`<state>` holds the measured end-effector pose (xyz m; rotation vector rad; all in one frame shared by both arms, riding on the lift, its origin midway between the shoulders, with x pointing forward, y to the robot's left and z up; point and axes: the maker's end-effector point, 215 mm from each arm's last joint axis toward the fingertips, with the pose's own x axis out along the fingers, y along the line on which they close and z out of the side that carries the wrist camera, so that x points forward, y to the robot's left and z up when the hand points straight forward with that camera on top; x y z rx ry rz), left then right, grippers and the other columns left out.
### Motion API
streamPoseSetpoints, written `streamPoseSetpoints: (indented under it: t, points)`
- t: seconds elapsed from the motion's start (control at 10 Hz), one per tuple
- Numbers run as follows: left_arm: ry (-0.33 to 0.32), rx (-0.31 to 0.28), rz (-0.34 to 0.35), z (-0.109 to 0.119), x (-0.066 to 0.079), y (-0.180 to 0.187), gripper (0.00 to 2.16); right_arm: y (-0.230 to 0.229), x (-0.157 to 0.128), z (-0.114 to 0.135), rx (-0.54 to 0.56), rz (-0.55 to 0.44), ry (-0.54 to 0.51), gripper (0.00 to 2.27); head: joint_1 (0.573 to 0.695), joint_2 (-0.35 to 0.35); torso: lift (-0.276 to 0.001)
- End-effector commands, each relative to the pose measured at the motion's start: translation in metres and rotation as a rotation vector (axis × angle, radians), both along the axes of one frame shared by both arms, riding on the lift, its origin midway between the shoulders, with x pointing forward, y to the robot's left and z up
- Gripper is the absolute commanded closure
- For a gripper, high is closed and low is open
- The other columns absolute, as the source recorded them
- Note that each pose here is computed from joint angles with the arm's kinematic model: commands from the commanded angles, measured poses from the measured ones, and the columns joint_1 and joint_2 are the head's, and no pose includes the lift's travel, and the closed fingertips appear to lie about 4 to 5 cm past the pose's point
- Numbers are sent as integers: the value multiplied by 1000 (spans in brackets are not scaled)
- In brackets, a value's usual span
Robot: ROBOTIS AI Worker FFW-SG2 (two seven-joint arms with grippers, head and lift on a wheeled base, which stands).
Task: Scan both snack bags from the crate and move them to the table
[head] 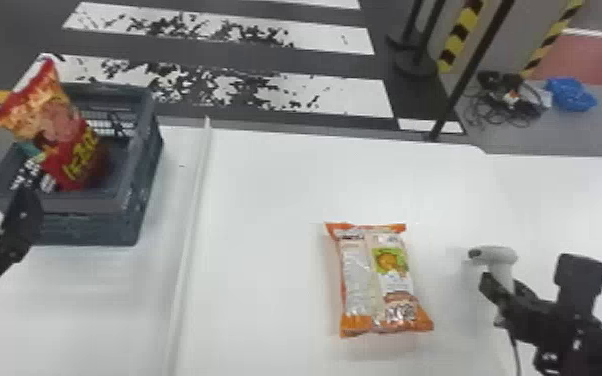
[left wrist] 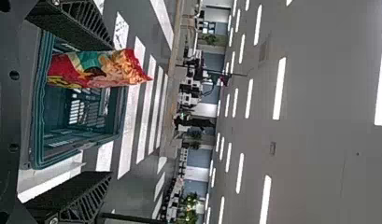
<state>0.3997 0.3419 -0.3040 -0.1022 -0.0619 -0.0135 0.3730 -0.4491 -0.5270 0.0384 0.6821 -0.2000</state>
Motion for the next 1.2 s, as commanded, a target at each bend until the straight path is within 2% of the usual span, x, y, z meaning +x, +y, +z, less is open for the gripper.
streamPoseSetpoints:
  t: [0.0,0.1,0.3,0.5,0.6,0.8,1.0,1.1]
  points:
    - [3,0,-6,-2,0,-4,36,-8,-3,-10,-6,-7,8,2246,695,-151,-87]
    - [3,0,-6,-2,0,-4,36,-8,-2,-10,-7,-7,1,2091,695,-165,-87]
    - [1,-1,-7,-1,1,-5,36,-8,-2,-10,-7,-6,2,1372,695,-176,-87]
    - [0,1,-9,-1,1,-6,36,-10,4,1,-27,3,-42,-1,695,-176,-87]
    - [-1,3,-10,0,2,-6,36,-8,5,16,-58,17,-70,-1,695,-178,-87]
    - [-1,2,-12,0,2,-7,36,15,5,64,-93,75,-162,-1,695,-176,-87]
    - [-1,0,-11,-1,2,-7,36,90,-6,114,-47,293,-233,107,695,-116,-87]
    - [4,0,-4,-3,-2,-5,36,124,-9,129,-53,363,-252,107,695,-86,-87]
